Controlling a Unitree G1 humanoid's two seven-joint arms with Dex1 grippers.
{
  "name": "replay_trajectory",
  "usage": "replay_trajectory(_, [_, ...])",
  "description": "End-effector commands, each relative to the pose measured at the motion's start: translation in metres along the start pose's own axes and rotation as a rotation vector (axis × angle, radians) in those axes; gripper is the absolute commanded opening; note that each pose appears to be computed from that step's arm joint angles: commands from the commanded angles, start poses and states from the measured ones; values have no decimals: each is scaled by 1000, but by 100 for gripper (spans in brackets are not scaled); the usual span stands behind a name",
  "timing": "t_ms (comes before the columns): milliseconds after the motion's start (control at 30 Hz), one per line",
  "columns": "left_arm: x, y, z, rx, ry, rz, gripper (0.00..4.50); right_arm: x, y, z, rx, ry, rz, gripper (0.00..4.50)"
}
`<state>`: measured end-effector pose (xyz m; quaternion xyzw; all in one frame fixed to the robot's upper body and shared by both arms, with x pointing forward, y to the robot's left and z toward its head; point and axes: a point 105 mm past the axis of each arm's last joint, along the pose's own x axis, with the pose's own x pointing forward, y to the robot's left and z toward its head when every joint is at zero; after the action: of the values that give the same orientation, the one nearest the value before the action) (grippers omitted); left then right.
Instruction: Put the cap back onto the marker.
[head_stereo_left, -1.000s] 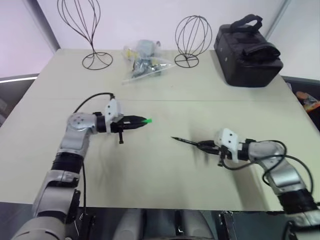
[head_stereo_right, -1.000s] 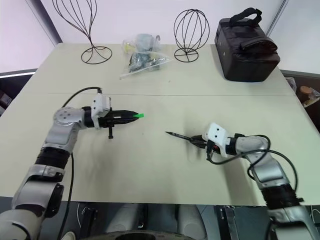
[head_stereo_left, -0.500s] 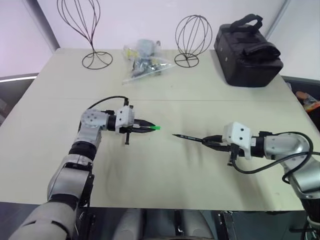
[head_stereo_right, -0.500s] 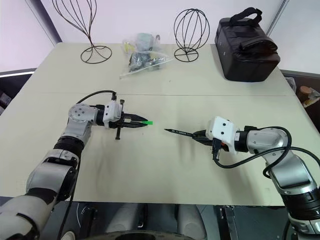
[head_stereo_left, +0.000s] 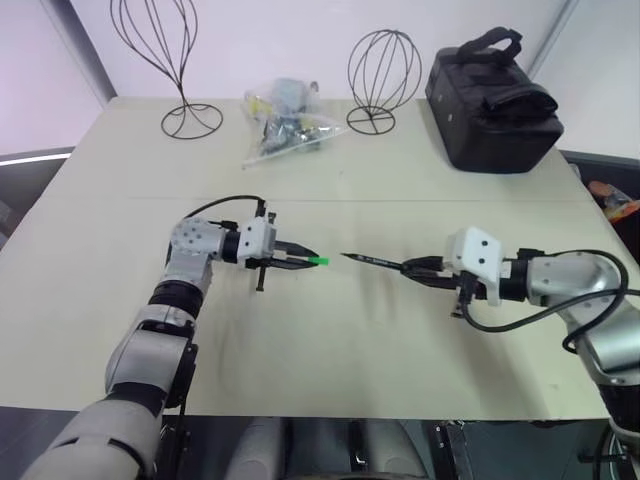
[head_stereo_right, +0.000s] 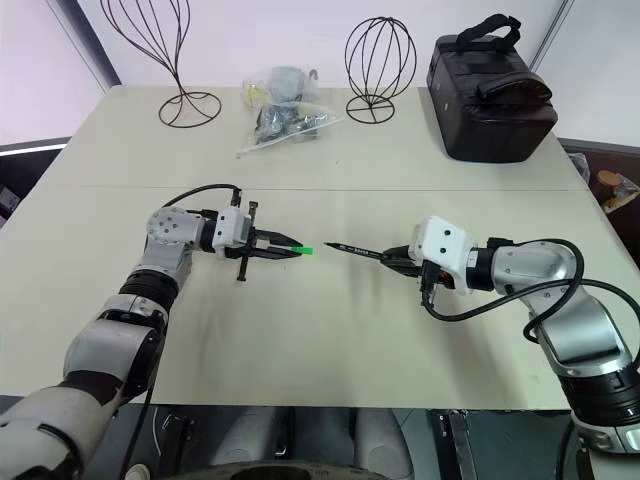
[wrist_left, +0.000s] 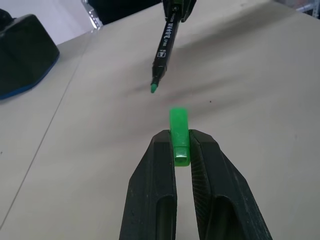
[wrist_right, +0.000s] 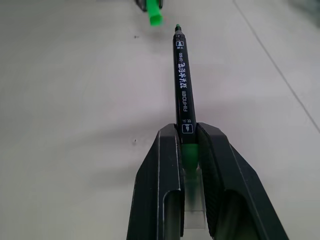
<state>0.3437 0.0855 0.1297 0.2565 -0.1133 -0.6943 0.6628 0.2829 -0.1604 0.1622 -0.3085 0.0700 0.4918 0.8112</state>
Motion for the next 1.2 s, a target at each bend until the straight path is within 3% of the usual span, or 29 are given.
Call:
replay_trajectory(33, [-1, 11, 11, 47, -25, 27, 0, 1, -1, 9, -19, -31, 3, 2])
replay_trajectory(1200, [8, 12, 17, 84, -42, 13, 0, 11, 12, 20, -9, -58, 46, 2])
